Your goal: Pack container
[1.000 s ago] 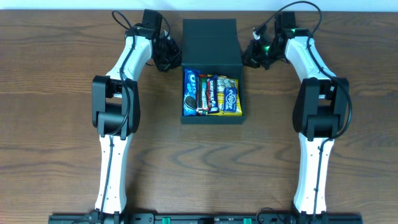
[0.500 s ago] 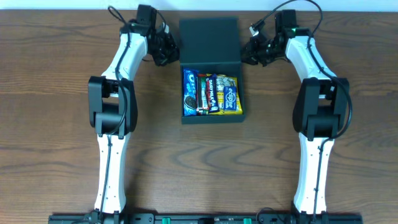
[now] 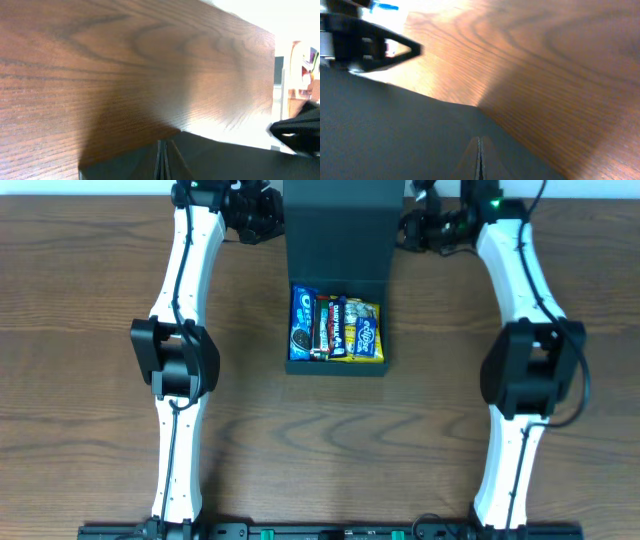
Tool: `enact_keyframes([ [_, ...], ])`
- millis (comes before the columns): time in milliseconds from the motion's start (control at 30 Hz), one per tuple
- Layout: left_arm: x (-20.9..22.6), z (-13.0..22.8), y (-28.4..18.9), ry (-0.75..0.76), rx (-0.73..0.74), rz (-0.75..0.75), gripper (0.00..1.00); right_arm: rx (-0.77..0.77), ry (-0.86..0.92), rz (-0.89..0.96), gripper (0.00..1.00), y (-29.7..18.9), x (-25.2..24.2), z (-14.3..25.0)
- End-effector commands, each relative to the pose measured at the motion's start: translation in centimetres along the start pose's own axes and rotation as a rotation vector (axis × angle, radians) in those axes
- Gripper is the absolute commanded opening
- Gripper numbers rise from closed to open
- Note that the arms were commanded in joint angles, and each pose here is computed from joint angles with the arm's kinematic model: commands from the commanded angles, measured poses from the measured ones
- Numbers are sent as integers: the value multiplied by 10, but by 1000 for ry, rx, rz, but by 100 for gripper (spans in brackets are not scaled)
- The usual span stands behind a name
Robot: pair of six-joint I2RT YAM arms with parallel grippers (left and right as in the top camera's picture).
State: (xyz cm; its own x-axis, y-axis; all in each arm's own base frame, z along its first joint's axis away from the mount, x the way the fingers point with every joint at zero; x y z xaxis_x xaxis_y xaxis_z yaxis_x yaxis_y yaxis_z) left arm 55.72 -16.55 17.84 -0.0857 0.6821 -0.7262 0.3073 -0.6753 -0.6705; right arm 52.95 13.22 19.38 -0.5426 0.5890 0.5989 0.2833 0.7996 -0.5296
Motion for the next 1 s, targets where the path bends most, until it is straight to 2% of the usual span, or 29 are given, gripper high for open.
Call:
enact_keyframes([
  [0,-21,4,-16,161,-1,25,6,-60,-195,-24,1,-33,50,-25],
  [233,-35,35,-51,325,75,-6,6,18,-255,40,1,-53,68,-9],
  [367,-35,51,-62,365,128,-20,6,91,-253,26,1,-54,74,9],
  [500,-30,62,-65,398,175,-38,6,212,-210,136,1,-53,63,31],
  [767,-19,60,-74,375,158,-140,5,256,-157,280,1,-65,56,36],
  [967,-39,65,-118,418,78,-177,6,237,-221,429,1,-101,73,28],
])
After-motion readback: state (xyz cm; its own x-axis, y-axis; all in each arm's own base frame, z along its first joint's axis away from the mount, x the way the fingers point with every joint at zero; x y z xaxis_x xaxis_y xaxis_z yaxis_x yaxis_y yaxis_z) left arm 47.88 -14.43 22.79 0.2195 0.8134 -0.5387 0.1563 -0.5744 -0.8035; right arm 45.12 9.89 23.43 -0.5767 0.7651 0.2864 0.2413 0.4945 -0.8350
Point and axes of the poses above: each gripper's point midway between its finger pads, its own y axis out along the fingers, its own x axis along the line the jaws close on, z = x × y, the point moved 3 cm from there along -y, back along the fingers, and after that the axes turned 11 degrees about -y, right-handed, at the moved point
